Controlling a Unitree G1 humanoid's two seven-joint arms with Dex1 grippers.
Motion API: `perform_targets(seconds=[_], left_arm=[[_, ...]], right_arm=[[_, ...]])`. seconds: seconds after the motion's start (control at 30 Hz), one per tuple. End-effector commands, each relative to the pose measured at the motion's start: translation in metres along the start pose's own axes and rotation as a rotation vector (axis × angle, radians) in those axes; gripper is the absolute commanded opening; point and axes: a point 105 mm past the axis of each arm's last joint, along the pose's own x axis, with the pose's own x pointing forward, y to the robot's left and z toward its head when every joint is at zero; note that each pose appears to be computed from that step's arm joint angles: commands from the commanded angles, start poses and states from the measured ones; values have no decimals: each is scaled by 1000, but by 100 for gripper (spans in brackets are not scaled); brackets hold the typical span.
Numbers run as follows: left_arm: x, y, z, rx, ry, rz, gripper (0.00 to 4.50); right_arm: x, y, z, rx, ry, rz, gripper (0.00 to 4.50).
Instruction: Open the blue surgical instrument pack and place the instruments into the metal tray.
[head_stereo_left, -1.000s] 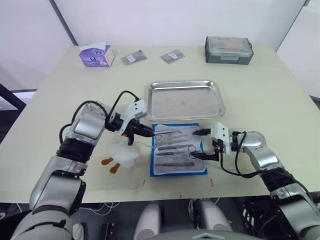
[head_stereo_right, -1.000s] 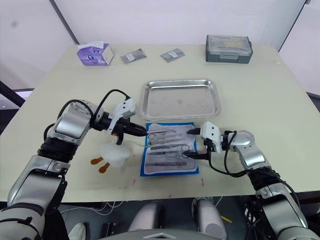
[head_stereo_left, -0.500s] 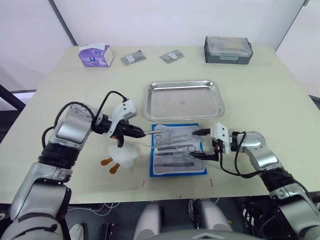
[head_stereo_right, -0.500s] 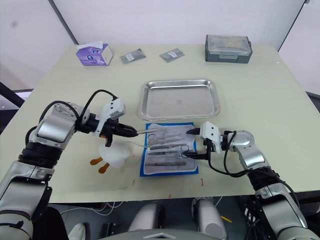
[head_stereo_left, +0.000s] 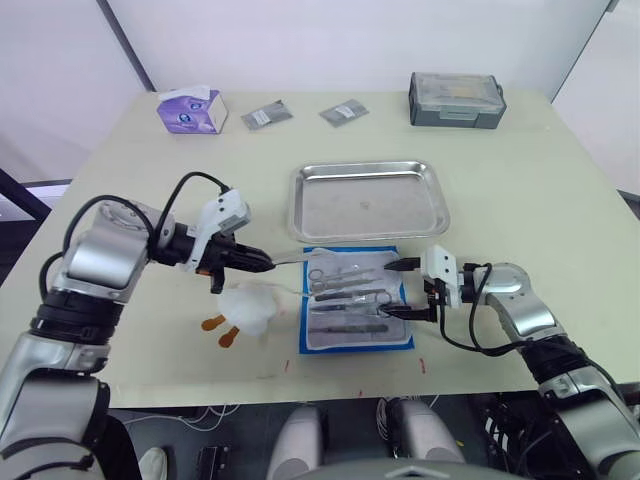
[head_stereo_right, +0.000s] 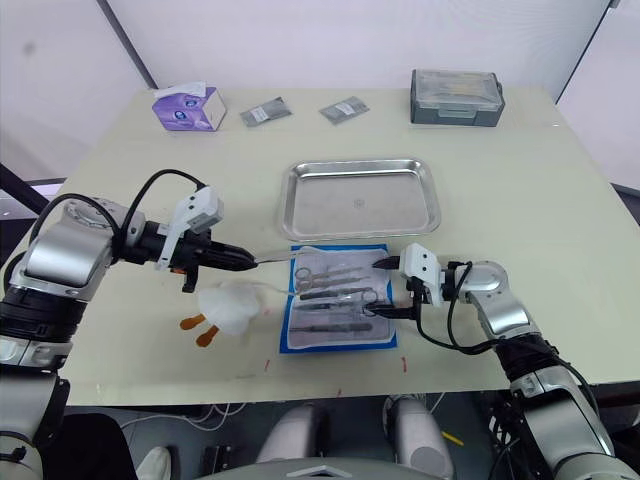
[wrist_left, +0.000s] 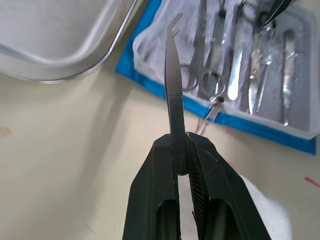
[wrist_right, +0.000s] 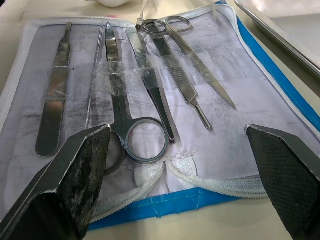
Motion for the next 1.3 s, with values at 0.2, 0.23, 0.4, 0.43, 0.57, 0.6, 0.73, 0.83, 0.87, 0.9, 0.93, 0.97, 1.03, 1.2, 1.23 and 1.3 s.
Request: perform_targets(seconds=[0.2,0.23,0.4,0.43,0.57,0.6,0.73,0.83,0.87,0.9,0.93,0.97,1.03,1.2,1.23,1.3], left_arm=[[-3,3,55,8,-293,67,8],[-1,4,60,5,-319,76,8],[6,15,86,-45,-461,173,8],[8,18,91,-59,-484,198,8],[14,28,102,-96,-536,288,8],[15,34,104,-114,-545,329,8],[27,50,113,-167,-562,466,8],[44,61,116,-240,-568,617,8],[48,63,114,-264,-557,651,8],[51,64,112,-288,-545,674,8],[58,63,109,-311,-533,683,8],[63,63,106,-333,-524,703,8],[70,64,101,-402,-522,743,8],[79,67,90,-437,-499,841,8],[81,67,88,-454,-496,847,8],[84,66,86,-477,-497,857,8]], right_arm=[[7,22,-43,86,151,53,450],[7,22,-42,86,150,52,450],[6,23,-43,91,146,52,450],[6,23,-43,91,144,52,450],[7,23,-42,93,141,51,450],[7,23,-42,93,140,50,450],[9,22,-41,95,135,46,450],[10,23,-41,96,133,46,450],[10,23,-41,96,132,46,450],[10,23,-41,96,132,46,450],[11,23,-41,96,131,46,450],[11,24,-41,97,131,46,450],[11,24,-42,97,131,47,450],[11,24,-42,94,132,46,450],[11,24,-41,93,131,45,450],[10,24,-41,92,131,44,450]])
